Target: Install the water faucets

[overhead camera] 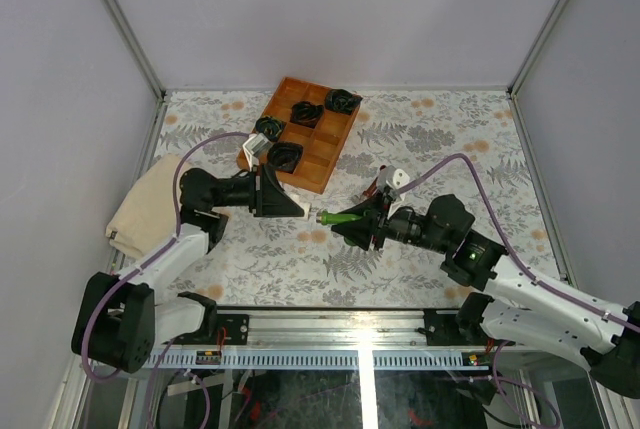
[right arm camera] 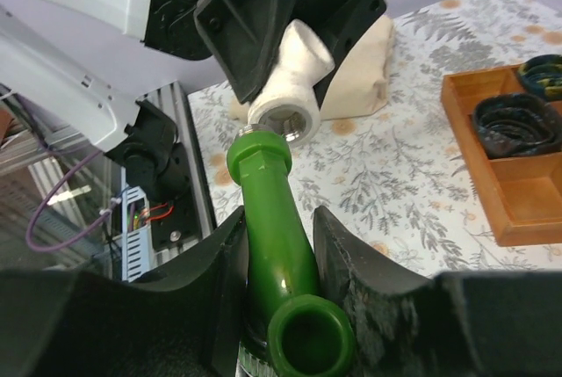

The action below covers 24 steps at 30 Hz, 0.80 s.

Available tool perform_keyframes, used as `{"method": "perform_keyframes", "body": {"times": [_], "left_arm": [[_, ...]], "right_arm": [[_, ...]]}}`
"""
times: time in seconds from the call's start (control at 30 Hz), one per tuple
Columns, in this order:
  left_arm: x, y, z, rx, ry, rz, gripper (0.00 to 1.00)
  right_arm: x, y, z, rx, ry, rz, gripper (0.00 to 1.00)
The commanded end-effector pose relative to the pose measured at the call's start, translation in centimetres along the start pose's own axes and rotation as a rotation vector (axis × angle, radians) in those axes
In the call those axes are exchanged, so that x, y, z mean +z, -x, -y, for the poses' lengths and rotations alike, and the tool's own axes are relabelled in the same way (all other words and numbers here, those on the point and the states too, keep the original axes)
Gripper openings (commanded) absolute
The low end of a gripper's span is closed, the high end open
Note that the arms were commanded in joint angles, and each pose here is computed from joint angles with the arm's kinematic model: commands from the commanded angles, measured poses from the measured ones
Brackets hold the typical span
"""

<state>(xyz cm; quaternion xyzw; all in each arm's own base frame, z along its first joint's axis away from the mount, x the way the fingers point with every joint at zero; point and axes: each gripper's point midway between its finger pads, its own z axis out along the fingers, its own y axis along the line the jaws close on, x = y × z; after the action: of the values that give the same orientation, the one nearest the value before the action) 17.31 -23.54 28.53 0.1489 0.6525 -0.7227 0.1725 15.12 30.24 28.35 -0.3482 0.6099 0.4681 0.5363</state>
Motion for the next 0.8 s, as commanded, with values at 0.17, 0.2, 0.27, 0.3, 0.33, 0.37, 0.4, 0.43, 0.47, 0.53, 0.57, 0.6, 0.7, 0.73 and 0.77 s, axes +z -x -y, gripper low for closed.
{"method": "perform_keyframes", "body": {"times": [0.17, 0.2, 0.27, 0.3, 0.33, 0.37, 0.4, 0.43, 0.47, 0.53, 0.57, 0.6, 0.7, 0.73, 0.77], "left_arm": [[0.4, -0.1, 3.0, 0.085, -0.053, -0.017, 0.00], [0.5, -0.1, 3.1, 0.084, -0.055, -0.015, 0.00], [0.6, -0.1, 3.1, 0.077, -0.056, -0.008, 0.00], [0.7, -0.1, 3.2, 0.075, -0.059, -0.007, 0.00], [0.8, -0.1, 3.2, 0.075, -0.062, -0.004, 0.00], [0.9, -0.1, 3.2, 0.071, -0.063, -0.002, 0.00], [0.9, -0.1, 3.3, 0.068, -0.064, -0.001, 0.00], [0.9, -0.1, 3.2, 0.064, -0.064, 0.002, 0.00], [0.9, -0.1, 3.3, 0.064, -0.065, 0.002, 0.00], [0.9, -0.1, 3.2, 0.058, -0.065, 0.005, 0.00], [0.9, -0.1, 3.1, 0.055, -0.064, 0.008, 0.00], [0.9, -0.1, 3.0, 0.052, -0.065, 0.013, 0.00], [0.9, -0.1, 3.1, 0.048, -0.070, 0.017, 0.00], [1.0, 0.0, 3.1, 0.046, -0.070, 0.019, 0.00], [1.0, 0.0, 3.1, 0.047, -0.070, 0.021, 0.00]], "right_arm": [[0.5, 2.4, -0.9, 0.037, 0.050, 0.129, 0.00], [0.5, 2.4, -0.7, 0.045, 0.045, 0.142, 0.00], [0.9, 2.3, -0.6, 0.061, 0.044, 0.146, 0.00], [1.1, 2.2, -0.6, 0.067, 0.046, 0.147, 0.00], [1.2, 2.1, -0.5, 0.072, 0.042, 0.148, 0.00], [1.2, 2.2, -0.4, 0.075, 0.040, 0.157, 0.00], [1.2, 2.2, -0.3, 0.078, 0.034, 0.170, 0.00], [1.2, 2.3, -0.1, 0.077, 0.026, 0.181, 0.00], [1.2, 2.3, 0.0, 0.077, 0.022, 0.186, 0.00], [1.3, 2.4, 0.0, 0.077, 0.022, 0.187, 0.00], [1.3, 2.5, -0.1, 0.081, 0.028, 0.194, 0.00], [1.3, 2.6, -0.2, 0.084, 0.032, 0.202, 0.00], [1.4, 2.5, -0.2, 0.098, 0.035, 0.210, 0.00], [1.3, 2.6, -0.3, 0.103, 0.038, 0.217, 0.00], [1.3, 2.6, -0.3, 0.106, 0.040, 0.224, 0.00]]}}
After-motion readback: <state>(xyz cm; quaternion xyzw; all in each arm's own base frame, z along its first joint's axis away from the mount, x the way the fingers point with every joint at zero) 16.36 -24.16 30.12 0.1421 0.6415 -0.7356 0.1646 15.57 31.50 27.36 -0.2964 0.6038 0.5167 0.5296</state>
